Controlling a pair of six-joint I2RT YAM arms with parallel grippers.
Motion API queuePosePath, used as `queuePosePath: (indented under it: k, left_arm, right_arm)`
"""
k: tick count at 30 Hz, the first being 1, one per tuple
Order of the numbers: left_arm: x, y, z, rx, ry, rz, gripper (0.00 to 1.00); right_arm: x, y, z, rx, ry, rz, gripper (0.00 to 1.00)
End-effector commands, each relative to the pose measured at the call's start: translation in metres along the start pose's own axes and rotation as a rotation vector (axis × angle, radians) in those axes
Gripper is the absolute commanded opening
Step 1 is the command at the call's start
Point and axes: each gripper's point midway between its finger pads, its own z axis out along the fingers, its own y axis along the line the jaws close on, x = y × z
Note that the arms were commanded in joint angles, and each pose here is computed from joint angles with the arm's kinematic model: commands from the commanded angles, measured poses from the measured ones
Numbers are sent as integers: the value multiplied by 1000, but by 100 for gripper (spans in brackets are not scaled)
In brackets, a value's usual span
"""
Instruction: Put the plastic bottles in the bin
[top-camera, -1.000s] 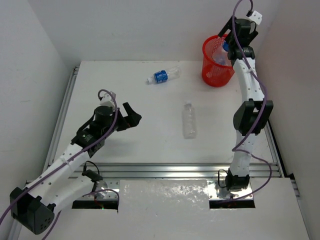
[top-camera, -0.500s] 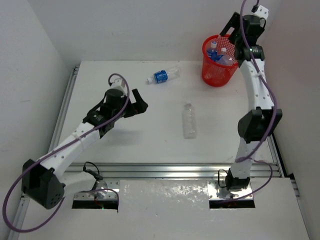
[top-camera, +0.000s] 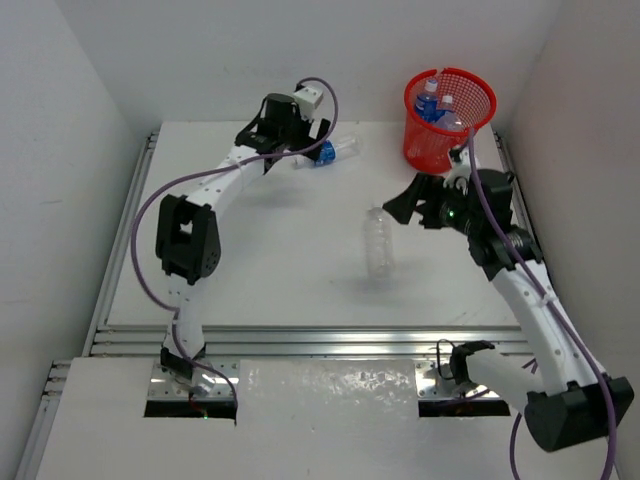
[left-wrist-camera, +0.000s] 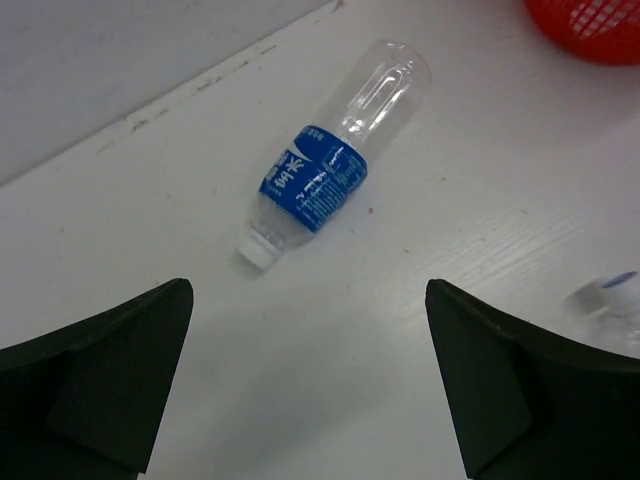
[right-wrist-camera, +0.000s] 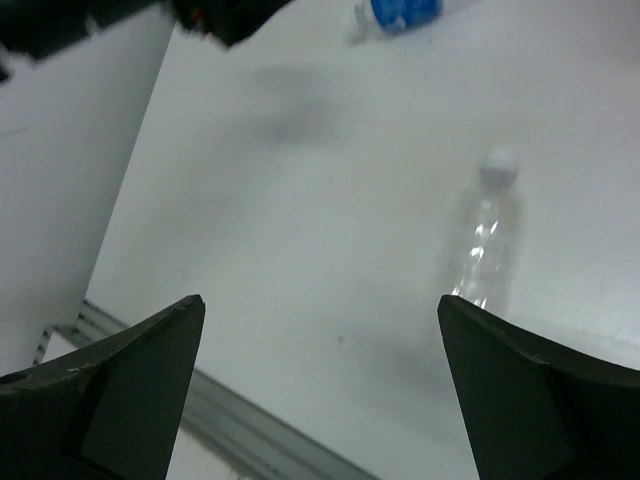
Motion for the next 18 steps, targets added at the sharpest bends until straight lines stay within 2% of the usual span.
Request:
queuePosePath:
  k: [1,2,3,4,5,11,12,13,18]
  left_arm:
    - [-6,2,31,142,-20,312,100]
    - [15,2,54,164,7,334,100]
    - [19,7,65,153,7,345,100]
    - [3,16,71,138,-33,349,99]
    - [23,8,87,215,-10,336,100]
    - [23,5,120,264,-137,310,100]
    - [19,4,124,263,-156,314,100]
    - [34,5,138,256,-137,308,100]
    - [55,9,170,216,-137,321,100]
  right_arm:
    - [14,29,-27,-149,-27,12,99]
    - [20,32,-32,-170,-22,24,99]
    - [26,37,-38,-197,-15,25,99]
    - [39,38,-41,-218,14,33,99]
    - [43,47,-52,-263,16,20,99]
    - [84,50,-76,-334,55,6,99]
    - [86,52,-78,-350,61,1,99]
    - [91,51,-81,-349,82,-2,99]
    - [87,59,-87,-381,72,-13,99]
